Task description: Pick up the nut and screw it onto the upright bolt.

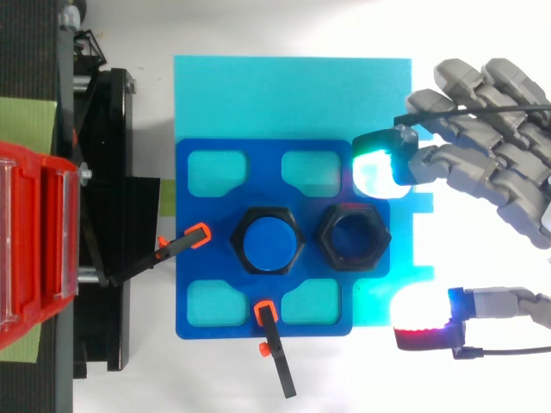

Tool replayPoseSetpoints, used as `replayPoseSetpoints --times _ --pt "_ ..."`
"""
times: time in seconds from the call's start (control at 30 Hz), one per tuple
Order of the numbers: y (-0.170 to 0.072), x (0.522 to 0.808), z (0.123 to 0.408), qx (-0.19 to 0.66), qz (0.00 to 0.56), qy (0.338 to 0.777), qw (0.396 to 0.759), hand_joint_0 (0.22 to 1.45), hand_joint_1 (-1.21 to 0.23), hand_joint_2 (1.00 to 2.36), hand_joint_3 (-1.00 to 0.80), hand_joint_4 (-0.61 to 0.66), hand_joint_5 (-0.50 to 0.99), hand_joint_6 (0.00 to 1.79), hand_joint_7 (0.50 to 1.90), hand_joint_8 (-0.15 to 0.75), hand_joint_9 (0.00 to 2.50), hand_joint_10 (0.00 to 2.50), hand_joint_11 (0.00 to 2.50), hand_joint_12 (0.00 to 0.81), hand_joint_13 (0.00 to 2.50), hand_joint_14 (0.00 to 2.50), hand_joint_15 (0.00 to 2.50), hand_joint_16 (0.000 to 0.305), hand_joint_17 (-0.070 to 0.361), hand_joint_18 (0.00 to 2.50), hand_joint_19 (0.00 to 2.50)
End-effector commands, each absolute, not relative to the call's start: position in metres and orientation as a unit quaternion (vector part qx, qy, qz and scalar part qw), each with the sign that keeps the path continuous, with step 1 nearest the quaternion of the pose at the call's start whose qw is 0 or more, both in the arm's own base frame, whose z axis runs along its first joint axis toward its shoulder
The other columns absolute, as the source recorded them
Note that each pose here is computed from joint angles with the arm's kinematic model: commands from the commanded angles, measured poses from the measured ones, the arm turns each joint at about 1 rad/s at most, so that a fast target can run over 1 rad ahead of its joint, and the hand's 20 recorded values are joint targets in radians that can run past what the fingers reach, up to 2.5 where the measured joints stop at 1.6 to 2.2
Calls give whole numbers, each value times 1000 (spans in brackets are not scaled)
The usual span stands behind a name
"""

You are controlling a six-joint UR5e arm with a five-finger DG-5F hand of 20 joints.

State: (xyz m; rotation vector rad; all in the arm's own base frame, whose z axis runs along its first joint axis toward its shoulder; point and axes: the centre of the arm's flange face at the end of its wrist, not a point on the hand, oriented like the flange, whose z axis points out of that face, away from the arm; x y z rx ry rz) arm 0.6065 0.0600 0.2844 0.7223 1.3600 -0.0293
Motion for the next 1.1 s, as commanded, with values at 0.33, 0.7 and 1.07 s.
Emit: replayPoseSetpoints --times 0.33,0.7,1.07 --pt "72 605 263 340 -40 614 711 424 -719 1000 -500 221 -251 502 719 306 275 0 0 350 139 0 0 43 98 0 0" --pt "84 608 262 355 -31 595 720 426 -716 1000 -500 222 -250 502 716 307 276 0 0 352 147 0 0 44 98 0 0" --pt "88 614 243 361 -33 590 721 427 -717 1000 -500 221 -249 502 716 306 276 0 0 351 150 0 0 44 98 0 0"
